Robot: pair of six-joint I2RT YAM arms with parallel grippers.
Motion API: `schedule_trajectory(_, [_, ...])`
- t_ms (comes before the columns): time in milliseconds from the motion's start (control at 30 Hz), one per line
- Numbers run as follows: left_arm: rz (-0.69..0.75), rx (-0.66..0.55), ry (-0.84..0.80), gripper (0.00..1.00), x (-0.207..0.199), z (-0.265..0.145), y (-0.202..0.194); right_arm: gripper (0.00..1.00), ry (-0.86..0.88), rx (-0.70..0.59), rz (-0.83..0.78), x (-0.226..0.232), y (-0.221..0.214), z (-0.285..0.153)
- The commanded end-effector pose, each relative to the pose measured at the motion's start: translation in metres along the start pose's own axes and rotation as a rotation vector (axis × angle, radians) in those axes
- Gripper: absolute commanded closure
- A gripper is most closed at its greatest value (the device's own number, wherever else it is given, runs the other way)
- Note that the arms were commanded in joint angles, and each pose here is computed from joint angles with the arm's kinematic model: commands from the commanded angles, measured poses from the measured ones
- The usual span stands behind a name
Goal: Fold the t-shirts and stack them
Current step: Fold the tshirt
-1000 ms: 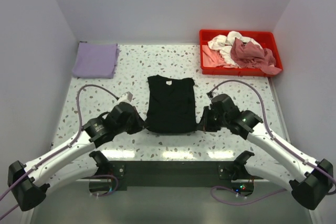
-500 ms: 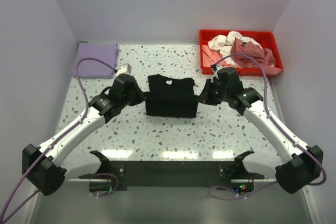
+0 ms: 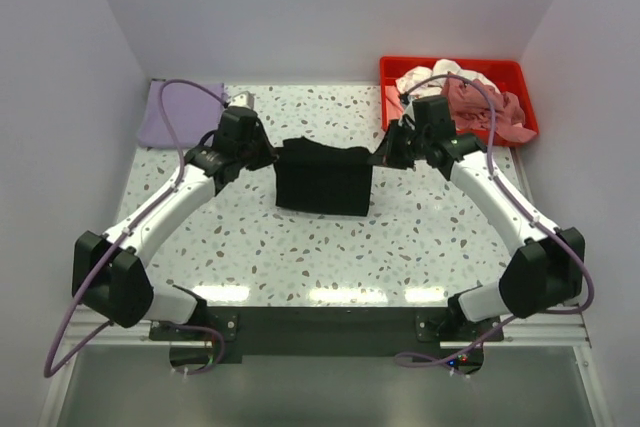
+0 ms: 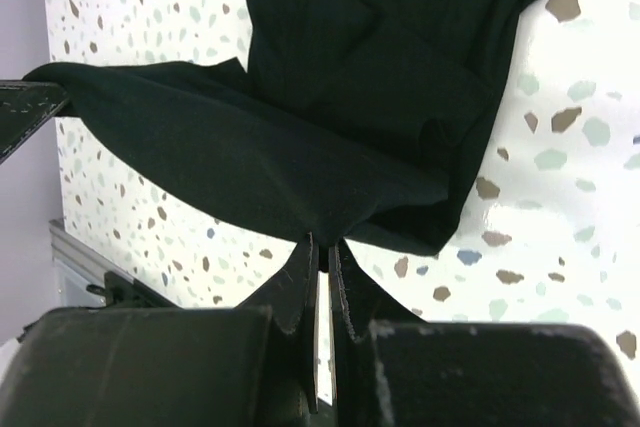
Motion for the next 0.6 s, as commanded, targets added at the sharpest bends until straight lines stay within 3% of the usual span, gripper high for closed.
schedule_trajectory(0, [0.019, -0.083, -0.070, 1.00, -0.014, 0.005, 0.036, 1.00, 0.074, -0.048, -0.010, 0.012, 0.029, 0.001])
schedule_trajectory(567, [0.021, 0.010, -0.066, 1.00, -0.001, 0.122, 0.066, 1.00, -0.020, -0.017, 0.091, -0.039, 0.074, 0.092])
Point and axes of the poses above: each gripper's point midway between its finger pads, its own z axis out along the fingers, its own x axis along the line the jaws close on, y = z × x, the point moved 3 cm from there along -z, back along the fingers, and after that the axes turned 3 degrees about z, right-handed, at the moved point
